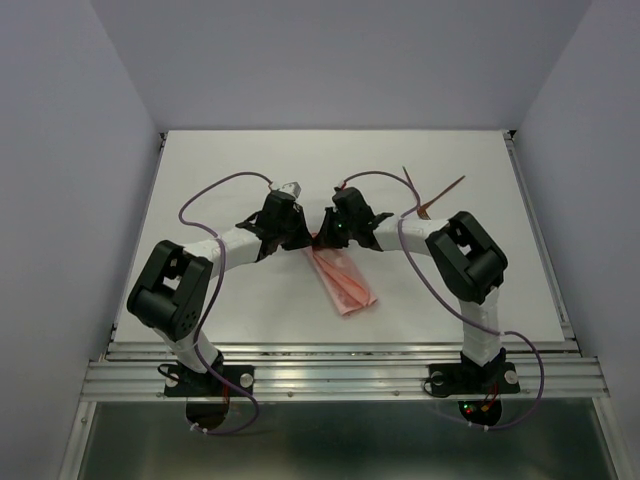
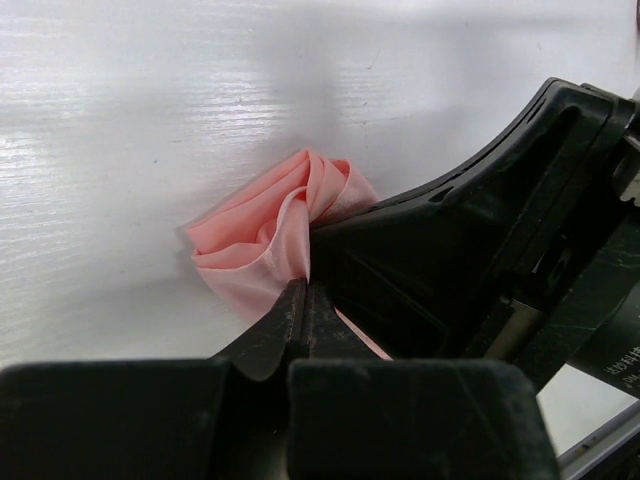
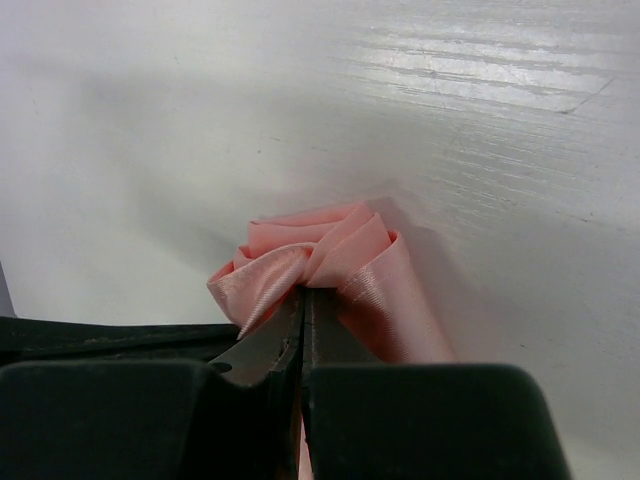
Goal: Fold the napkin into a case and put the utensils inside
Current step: Grasp the top corner of the smaller rectangle folded napkin from the folded napkin.
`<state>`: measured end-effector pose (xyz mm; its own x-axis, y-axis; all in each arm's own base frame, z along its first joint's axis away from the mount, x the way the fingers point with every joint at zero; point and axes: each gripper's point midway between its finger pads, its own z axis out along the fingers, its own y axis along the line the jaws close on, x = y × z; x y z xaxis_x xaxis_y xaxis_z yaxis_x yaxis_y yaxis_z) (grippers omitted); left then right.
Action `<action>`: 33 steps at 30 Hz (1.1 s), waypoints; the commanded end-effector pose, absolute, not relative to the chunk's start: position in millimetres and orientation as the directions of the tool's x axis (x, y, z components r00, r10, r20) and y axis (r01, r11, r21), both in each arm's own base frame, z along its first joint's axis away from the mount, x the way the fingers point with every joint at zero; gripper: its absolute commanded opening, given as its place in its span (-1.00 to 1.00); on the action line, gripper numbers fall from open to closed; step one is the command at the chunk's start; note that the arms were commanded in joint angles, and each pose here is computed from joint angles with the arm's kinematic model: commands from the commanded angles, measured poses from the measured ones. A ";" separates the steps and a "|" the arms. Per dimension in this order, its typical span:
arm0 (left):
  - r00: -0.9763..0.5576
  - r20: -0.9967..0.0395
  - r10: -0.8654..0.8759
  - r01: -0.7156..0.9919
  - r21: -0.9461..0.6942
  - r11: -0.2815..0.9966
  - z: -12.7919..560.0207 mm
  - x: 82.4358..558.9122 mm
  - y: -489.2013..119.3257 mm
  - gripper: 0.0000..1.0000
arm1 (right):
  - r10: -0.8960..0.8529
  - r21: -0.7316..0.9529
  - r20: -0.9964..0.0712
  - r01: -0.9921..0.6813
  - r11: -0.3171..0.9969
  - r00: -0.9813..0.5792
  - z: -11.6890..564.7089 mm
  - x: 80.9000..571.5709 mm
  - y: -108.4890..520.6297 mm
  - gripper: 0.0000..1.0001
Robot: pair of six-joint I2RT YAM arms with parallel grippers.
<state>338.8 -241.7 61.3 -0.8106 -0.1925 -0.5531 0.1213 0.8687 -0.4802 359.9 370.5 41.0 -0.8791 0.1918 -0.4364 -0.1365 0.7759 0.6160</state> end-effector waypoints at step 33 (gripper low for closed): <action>-0.793 -0.569 -0.217 0.105 -0.479 0.871 61.2 344.8 -236.8 -1.00 | 0.137 0.597 -0.530 -0.254 0.761 -0.837 111.6 363.0 375.2 -0.88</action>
<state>344.4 -236.7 61.0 -0.7994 -0.2071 -0.5640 0.1086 0.8735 -0.4746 366.9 376.9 47.6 -0.8854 0.1868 -0.4257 -0.1297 0.7802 0.6120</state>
